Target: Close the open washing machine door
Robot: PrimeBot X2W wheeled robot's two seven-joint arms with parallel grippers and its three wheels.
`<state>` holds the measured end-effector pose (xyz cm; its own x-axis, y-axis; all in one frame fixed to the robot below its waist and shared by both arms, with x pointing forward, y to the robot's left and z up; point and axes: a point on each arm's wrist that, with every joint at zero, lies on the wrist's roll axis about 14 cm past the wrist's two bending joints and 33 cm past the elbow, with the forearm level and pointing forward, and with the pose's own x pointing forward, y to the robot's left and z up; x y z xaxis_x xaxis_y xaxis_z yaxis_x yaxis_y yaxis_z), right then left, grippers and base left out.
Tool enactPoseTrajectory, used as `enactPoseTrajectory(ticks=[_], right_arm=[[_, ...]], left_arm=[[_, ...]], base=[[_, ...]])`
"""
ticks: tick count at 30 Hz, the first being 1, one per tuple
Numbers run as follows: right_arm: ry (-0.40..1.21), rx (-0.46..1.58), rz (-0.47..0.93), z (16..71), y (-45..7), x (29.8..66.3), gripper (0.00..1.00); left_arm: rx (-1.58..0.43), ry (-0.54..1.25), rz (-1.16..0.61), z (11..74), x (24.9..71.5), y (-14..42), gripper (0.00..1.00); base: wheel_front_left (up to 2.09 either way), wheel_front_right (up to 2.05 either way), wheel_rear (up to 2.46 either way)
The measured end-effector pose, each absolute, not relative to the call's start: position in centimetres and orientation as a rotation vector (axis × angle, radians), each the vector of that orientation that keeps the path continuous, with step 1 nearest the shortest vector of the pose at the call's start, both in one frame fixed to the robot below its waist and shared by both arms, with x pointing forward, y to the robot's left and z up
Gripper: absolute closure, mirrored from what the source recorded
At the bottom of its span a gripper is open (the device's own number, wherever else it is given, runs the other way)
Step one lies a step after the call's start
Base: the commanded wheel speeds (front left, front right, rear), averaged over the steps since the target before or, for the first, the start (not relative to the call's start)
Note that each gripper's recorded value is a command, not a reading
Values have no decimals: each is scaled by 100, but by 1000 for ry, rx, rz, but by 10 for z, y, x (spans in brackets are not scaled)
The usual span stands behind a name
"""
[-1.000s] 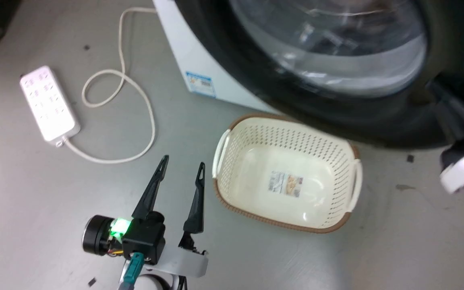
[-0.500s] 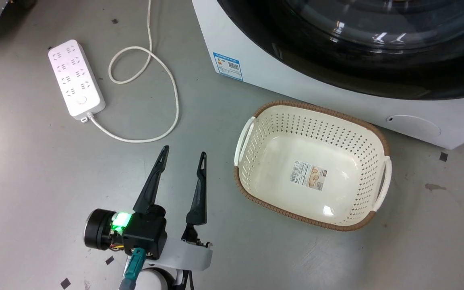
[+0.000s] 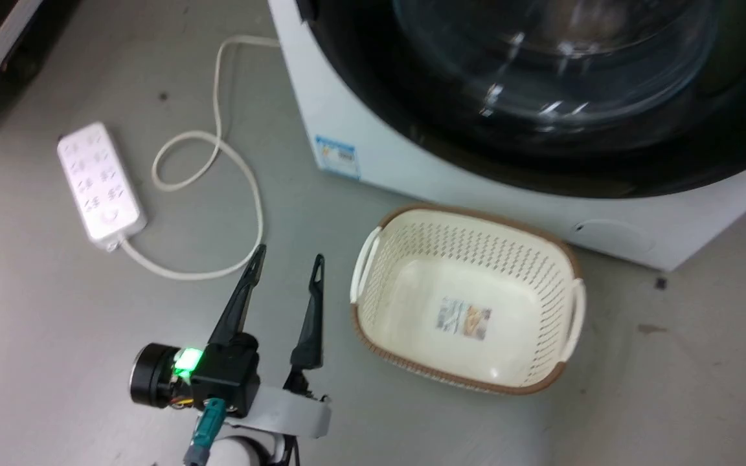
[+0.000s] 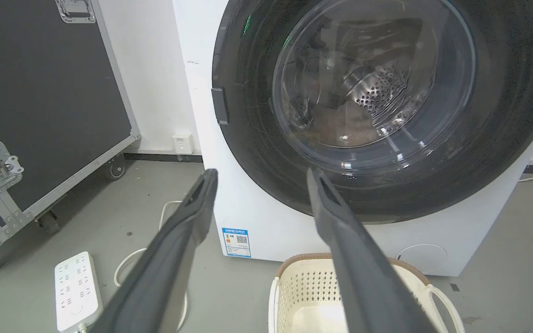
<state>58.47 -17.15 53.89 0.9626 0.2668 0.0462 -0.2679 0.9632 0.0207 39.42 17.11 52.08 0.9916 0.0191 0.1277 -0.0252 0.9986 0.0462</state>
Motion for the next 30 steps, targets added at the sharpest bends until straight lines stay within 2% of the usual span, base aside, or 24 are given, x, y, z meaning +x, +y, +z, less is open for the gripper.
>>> enactPoseTrajectory(ticks=[6, 9, 20, 30], right_arm=[[-105, 10, 252, 549, -180, 530, 0], [-139, -67, 246, 552, -183, 497, 0], [-108, -20, 46, 520, -203, 381, 0], [-177, -15, -5, 538, -208, 353, 0]], left_arm=[[24, -144, -6, 527, 383, 168, 0], [7, -151, -29, 530, 378, 162, 0], [-27, -152, -117, 530, 361, 139, 0], [-33, -135, -149, 525, 359, 133, 0]], base=[[0, 0, 0], [0, 0, 0], [0, 0, 0], [0, 0, 0]])
